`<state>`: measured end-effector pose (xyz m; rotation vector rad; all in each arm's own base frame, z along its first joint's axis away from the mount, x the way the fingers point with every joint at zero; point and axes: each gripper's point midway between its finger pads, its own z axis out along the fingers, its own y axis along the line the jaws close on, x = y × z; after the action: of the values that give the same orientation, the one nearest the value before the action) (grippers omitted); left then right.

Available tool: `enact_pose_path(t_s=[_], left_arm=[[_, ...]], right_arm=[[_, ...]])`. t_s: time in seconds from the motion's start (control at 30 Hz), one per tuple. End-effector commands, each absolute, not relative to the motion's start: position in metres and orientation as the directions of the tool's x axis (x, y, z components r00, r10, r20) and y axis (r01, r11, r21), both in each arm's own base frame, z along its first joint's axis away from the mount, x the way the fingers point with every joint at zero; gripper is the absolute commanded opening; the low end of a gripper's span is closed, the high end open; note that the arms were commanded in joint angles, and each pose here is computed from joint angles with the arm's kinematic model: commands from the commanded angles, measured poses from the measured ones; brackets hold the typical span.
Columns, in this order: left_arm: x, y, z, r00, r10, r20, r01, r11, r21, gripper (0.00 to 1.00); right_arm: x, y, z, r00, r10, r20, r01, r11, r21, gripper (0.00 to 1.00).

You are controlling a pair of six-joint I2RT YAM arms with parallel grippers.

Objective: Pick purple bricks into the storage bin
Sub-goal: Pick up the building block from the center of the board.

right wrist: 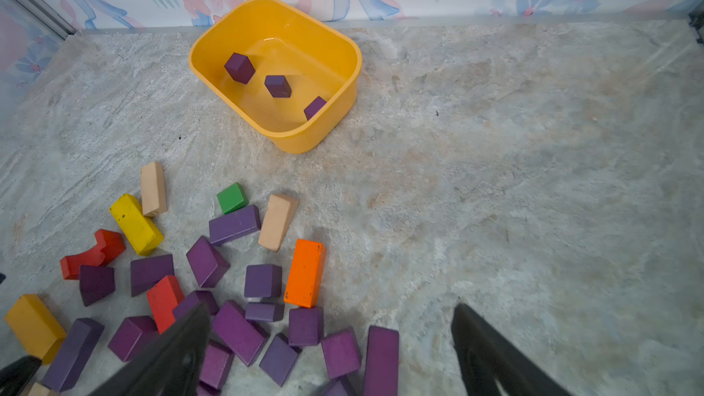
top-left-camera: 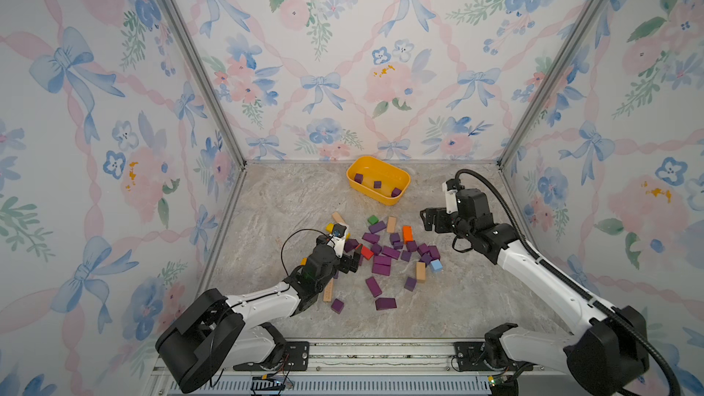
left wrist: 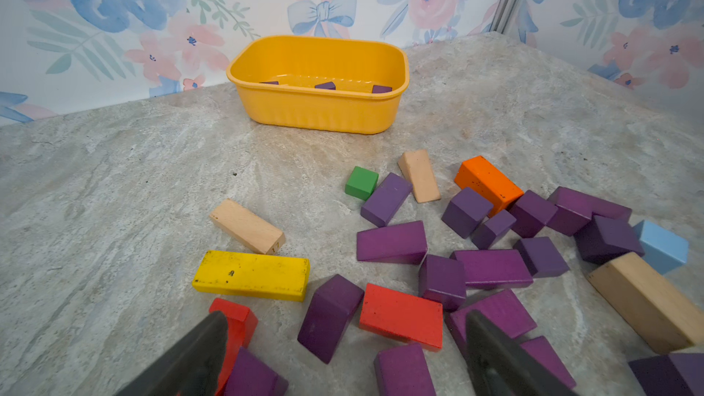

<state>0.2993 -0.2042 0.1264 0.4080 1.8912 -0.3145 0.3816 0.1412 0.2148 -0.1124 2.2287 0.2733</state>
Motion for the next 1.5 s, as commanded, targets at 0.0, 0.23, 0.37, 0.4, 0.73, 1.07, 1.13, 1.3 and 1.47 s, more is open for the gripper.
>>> enact_pose_path(t_s=[0.0, 0.23, 0.37, 0.4, 0.73, 1.07, 1.13, 1.3, 1.47], left_arm=[[0.304, -0.205, 0.128, -0.397, 0.099, -0.912, 0.390, 0.918, -0.070, 0.98], [0.283, -0.195, 0.121, -0.575, 0.077, -0.814, 0.316, 0.939, -0.135, 0.98], [0.263, -0.187, 0.124, -0.633, 0.000, -0.774, 0.269, 0.937, -0.220, 0.97], [0.257, -0.186, 0.125, -0.644, -0.013, -0.765, 0.264, 0.934, -0.239, 0.95], [0.209, -0.185, 0.095, -0.769, 0.024, -0.639, 0.242, 0.936, -0.256, 0.84], [0.179, -0.185, 0.070, -0.829, 0.077, -0.554, 0.228, 0.951, -0.208, 0.69], [0.176, -0.183, 0.066, -0.840, 0.096, -0.533, 0.229, 0.955, -0.188, 0.69], [0.169, -0.185, 0.065, -0.845, 0.119, -0.522, 0.244, 0.953, -0.177, 0.68], [0.161, -0.186, 0.061, -0.861, 0.120, -0.494, 0.240, 0.952, -0.187, 0.66]], right_arm=[[0.376, 0.130, 0.219, -0.599, 0.055, -0.799, -0.184, 0.962, 0.204, 0.97], [0.359, 0.136, 0.227, -0.582, 0.068, -0.810, -0.288, 0.915, 0.284, 0.97], [0.353, 0.136, 0.225, -0.577, 0.066, -0.814, -0.297, 0.912, 0.284, 0.97], [0.352, 0.134, 0.224, -0.579, 0.071, -0.813, -0.285, 0.916, 0.283, 0.97], [0.346, 0.121, 0.205, -0.623, 0.078, -0.778, -0.225, 0.935, 0.274, 0.97], [0.354, 0.114, 0.198, -0.638, 0.108, -0.762, -0.189, 0.938, 0.291, 0.97], [0.355, 0.114, 0.197, -0.642, 0.110, -0.759, -0.187, 0.937, 0.294, 0.97], [0.357, 0.112, 0.192, -0.653, 0.113, -0.749, -0.175, 0.940, 0.294, 0.97], [0.357, 0.108, 0.190, -0.655, 0.121, -0.745, -0.161, 0.942, 0.295, 0.97]])
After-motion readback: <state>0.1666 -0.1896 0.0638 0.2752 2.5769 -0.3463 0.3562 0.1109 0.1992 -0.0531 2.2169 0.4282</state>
